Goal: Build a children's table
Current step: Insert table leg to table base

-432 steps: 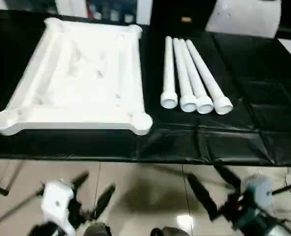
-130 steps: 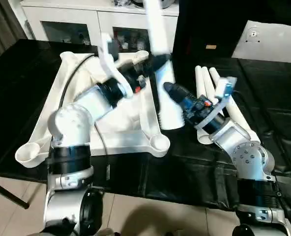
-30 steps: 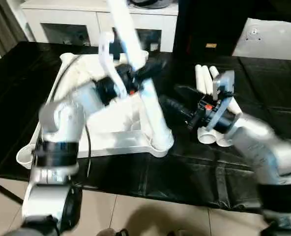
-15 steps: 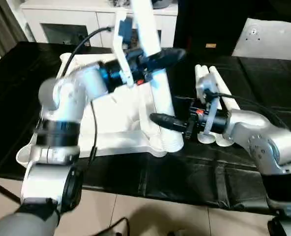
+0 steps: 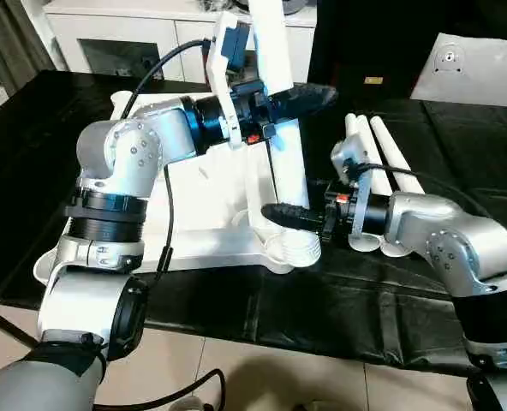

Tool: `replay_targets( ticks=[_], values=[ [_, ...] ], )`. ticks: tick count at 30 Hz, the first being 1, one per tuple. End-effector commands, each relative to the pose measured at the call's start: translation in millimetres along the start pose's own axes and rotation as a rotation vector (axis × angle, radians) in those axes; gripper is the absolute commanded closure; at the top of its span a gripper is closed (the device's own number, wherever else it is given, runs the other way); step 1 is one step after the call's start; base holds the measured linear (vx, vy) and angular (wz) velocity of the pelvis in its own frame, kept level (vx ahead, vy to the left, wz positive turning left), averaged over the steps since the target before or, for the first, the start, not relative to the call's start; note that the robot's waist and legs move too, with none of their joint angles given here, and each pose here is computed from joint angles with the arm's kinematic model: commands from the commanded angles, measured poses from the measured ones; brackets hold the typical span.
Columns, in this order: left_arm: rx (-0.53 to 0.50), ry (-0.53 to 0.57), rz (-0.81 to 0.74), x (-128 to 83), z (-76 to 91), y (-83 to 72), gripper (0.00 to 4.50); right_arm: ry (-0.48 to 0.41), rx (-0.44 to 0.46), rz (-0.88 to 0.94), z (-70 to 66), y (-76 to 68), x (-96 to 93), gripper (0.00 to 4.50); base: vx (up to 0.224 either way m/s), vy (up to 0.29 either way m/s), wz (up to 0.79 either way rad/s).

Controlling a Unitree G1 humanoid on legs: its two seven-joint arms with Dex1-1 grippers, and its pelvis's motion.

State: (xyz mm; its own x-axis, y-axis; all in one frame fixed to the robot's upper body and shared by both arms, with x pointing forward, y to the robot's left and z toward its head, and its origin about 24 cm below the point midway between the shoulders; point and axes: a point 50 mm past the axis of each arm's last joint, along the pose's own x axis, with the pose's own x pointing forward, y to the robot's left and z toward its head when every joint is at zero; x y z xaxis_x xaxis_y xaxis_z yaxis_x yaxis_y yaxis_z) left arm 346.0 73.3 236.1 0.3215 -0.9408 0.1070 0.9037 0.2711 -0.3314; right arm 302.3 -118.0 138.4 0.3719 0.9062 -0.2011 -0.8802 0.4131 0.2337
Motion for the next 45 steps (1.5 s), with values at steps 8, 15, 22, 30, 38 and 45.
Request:
replay_targets(
  ticks=[8,15,22,30,38,45],
  values=[
    [0.069,0.039,-0.003,2,3.7,-0.2,2.87,0.033,0.009,-0.049,-3.5,-1.7,8.8,1.95,0.000,0.000,0.00],
    [0.097,0.045,0.013,1,2.4,2.2,2.87,0.022,0.018,-0.047,-4.8,0.0,11.3,2.49,0.000,0.000,0.00],
    [0.129,0.029,0.018,-1,3.5,3.0,2.87,-0.013,0.029,-0.053,-6.3,0.2,13.3,2.55,0.000,0.000,0.00],
    [0.144,-0.036,0.020,-4,6.4,1.4,1.95,-0.114,0.051,-0.043,-1.0,2.4,11.9,2.56,0.000,0.000,0.00],
    [0.140,-0.045,-0.003,-13,-13.2,-6.2,1.41,-0.183,0.065,-0.006,-2.2,6.5,5.6,2.57,0.000,0.000,0.00],
    [0.083,-0.047,0.019,-18,-34.4,-11.8,1.75,-0.162,0.048,-0.004,-8.5,7.6,3.8,2.57,0.000,0.000,0.00]
  ],
)
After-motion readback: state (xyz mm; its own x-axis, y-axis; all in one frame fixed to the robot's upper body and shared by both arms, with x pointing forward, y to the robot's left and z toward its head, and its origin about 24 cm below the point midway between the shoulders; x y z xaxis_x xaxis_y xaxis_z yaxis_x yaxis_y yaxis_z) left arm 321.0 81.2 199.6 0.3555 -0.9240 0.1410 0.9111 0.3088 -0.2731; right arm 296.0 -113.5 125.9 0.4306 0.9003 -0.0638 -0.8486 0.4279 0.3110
